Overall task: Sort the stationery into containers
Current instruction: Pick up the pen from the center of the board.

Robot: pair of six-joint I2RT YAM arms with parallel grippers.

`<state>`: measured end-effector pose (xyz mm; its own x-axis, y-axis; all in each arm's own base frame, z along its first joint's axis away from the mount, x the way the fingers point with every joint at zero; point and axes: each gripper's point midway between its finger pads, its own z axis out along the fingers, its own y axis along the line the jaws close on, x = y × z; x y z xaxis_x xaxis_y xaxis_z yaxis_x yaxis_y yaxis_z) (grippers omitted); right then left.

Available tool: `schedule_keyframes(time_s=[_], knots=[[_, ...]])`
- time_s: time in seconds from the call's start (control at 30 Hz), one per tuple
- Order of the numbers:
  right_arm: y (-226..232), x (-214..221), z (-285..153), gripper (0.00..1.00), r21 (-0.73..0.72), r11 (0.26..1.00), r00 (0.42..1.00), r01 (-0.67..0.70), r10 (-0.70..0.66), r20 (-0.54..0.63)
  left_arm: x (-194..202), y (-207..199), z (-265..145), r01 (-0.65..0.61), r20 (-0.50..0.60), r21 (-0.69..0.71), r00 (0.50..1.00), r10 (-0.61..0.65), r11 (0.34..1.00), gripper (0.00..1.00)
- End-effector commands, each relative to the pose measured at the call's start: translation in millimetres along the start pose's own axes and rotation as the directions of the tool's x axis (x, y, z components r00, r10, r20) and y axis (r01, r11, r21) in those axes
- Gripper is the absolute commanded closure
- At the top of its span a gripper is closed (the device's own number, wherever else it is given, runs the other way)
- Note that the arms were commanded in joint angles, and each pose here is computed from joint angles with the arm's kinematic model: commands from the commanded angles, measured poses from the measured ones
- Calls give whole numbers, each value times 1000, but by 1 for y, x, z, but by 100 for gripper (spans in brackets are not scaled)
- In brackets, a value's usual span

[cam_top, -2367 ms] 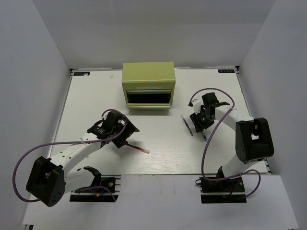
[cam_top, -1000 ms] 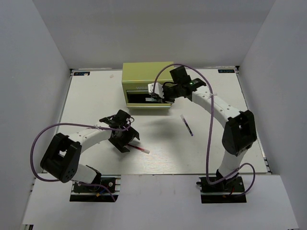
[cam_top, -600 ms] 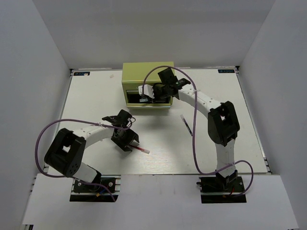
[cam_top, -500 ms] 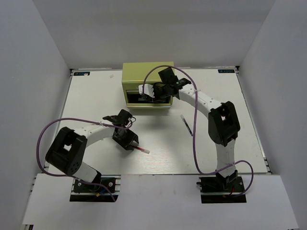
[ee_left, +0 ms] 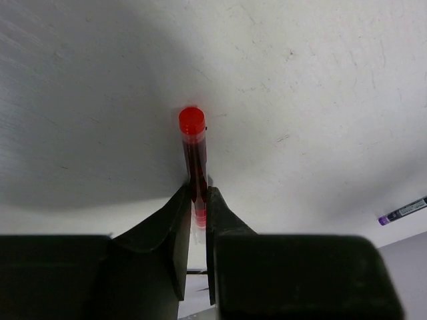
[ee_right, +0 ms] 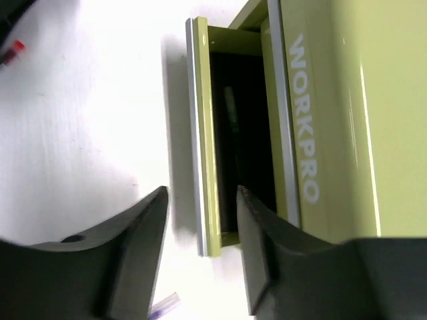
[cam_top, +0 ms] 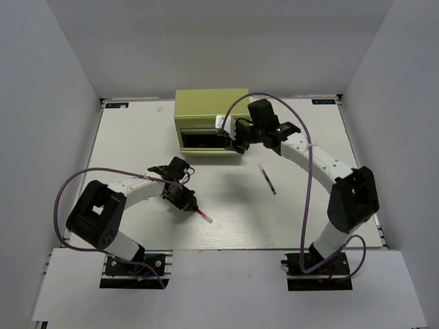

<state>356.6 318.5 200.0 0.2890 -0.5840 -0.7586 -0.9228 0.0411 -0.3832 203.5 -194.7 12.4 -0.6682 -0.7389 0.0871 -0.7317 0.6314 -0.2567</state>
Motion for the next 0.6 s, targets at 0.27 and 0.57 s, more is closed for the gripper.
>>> schedule_keyframes(time_s=[0.27,0.57], knots=[[25,25,-39,10,70,978,980,-199,199,2,-22,-43,-42,-84,158,88,985,70,993,100],[37,67,-62,10,169,931,941,-324,335,-41,-33,-132,-118,-4,178,417,981,-77,909,100]])
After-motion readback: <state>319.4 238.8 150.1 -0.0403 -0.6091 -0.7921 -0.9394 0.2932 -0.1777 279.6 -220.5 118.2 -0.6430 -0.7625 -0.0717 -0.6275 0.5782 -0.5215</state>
